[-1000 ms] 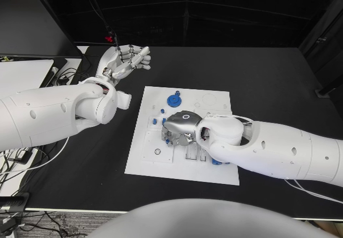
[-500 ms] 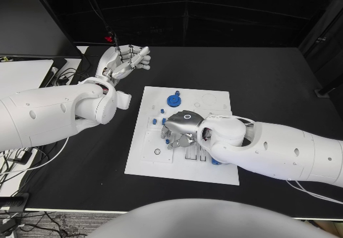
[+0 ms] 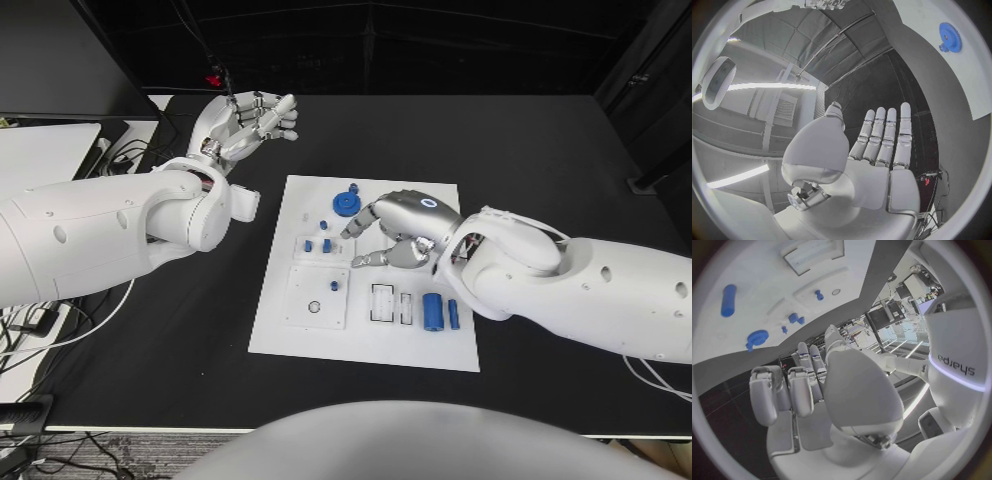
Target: Assemble the parts on the task board
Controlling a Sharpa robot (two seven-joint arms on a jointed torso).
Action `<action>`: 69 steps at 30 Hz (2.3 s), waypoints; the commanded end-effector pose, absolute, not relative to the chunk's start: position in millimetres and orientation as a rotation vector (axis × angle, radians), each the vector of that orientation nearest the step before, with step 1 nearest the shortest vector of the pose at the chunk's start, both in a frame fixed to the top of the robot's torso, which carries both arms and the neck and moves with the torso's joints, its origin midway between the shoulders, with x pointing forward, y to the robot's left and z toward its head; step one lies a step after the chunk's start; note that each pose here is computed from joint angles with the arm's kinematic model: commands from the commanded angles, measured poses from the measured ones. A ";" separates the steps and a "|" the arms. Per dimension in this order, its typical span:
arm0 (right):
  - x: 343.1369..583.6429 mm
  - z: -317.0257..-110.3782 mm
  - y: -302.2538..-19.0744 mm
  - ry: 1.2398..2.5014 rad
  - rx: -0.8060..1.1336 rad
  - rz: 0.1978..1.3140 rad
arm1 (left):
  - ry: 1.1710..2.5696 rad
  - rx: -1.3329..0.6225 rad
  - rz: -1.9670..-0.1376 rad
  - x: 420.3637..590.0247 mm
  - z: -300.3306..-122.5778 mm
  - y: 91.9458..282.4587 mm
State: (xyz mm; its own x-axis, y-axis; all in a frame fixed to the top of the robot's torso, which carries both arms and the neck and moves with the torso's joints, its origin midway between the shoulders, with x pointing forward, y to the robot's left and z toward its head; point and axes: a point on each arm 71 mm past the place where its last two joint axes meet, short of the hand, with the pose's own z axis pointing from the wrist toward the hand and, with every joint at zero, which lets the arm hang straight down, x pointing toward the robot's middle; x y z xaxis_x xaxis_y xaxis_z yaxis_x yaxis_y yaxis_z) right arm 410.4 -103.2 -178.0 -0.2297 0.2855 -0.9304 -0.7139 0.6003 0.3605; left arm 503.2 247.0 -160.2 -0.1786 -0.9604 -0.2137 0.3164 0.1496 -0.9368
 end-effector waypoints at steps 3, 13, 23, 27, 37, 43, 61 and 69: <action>414.8 -163.4 -133.4 1.549 -0.214 1.012 | 1.215 -0.737 -1.401 502.4 -159.3 244.1; 423.7 -168.6 -169.2 1.631 -0.288 0.799 | 1.210 -0.752 -1.408 503.0 -159.8 243.3; 433.6 -182.9 -173.6 1.744 -0.339 0.632 | 1.210 -0.756 -1.402 503.2 -160.3 244.0; 436.6 -187.5 -171.4 1.766 -0.364 0.586 | 1.210 -0.757 -1.401 503.1 -160.3 244.4; 438.6 -196.7 -159.7 1.812 -0.410 0.550 | 1.209 -0.759 -1.395 502.6 -160.3 245.6; 439.0 -198.2 -154.5 1.816 -0.428 0.545 | 1.207 -0.760 -1.392 502.3 -160.2 246.3; 439.5 -202.9 -143.6 1.836 -0.448 0.544 | 1.209 -0.764 -1.386 502.0 -160.3 246.9; 438.9 -205.8 -141.3 1.850 -0.457 0.532 | 1.209 -0.764 -1.386 501.9 -160.3 247.4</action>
